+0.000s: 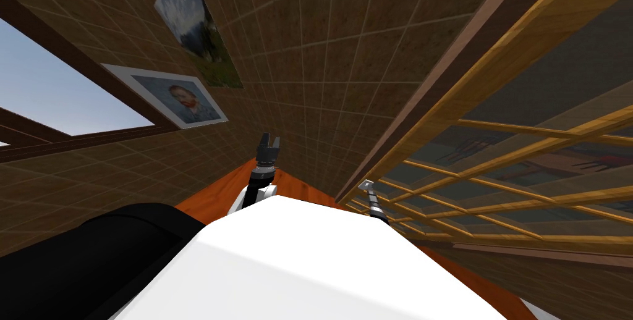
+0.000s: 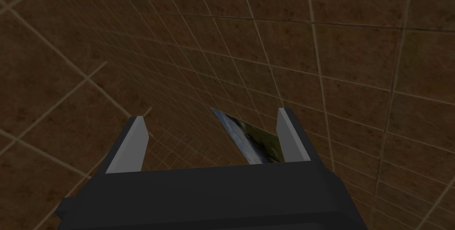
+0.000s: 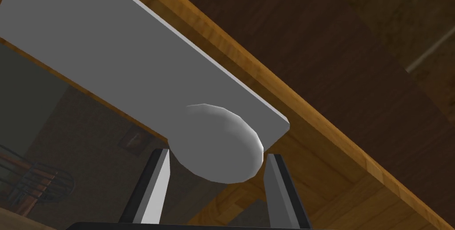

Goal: Pull the door open

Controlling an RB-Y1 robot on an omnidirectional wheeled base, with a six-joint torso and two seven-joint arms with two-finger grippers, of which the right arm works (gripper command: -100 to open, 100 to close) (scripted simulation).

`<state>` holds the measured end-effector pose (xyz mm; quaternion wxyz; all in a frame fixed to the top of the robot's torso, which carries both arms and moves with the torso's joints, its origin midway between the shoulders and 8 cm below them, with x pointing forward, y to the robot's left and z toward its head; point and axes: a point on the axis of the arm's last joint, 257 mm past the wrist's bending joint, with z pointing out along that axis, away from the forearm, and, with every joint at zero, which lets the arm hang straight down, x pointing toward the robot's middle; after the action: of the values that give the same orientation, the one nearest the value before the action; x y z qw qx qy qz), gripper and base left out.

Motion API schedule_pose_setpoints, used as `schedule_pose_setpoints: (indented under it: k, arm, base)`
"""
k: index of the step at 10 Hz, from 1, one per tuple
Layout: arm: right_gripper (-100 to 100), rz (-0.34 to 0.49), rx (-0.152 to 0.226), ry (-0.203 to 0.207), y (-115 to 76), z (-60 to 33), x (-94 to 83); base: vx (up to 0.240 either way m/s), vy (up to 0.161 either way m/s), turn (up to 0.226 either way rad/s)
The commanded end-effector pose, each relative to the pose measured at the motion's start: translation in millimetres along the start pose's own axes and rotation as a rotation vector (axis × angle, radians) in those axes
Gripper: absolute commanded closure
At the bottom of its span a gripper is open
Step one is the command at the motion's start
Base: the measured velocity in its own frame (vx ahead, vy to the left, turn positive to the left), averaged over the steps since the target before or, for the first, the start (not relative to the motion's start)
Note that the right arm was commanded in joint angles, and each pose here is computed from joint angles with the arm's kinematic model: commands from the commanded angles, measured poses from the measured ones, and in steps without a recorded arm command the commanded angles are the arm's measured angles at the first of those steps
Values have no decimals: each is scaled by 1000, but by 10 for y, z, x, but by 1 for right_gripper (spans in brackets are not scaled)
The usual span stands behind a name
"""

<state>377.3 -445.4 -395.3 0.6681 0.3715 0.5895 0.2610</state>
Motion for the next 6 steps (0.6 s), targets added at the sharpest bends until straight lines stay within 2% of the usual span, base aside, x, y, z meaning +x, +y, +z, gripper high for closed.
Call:
schedule_pose_setpoints:
  k: [1,4,6]
  arm:
    - [100,61,6,-3,-8,-2,13]
    - [100,119,6,-7,-1,12,16]
    - [100,200,7,-14,12,39,23]
  base:
    - [-44,-16,36]
    - [-35,-12,29]
    - [-52,-22,52]
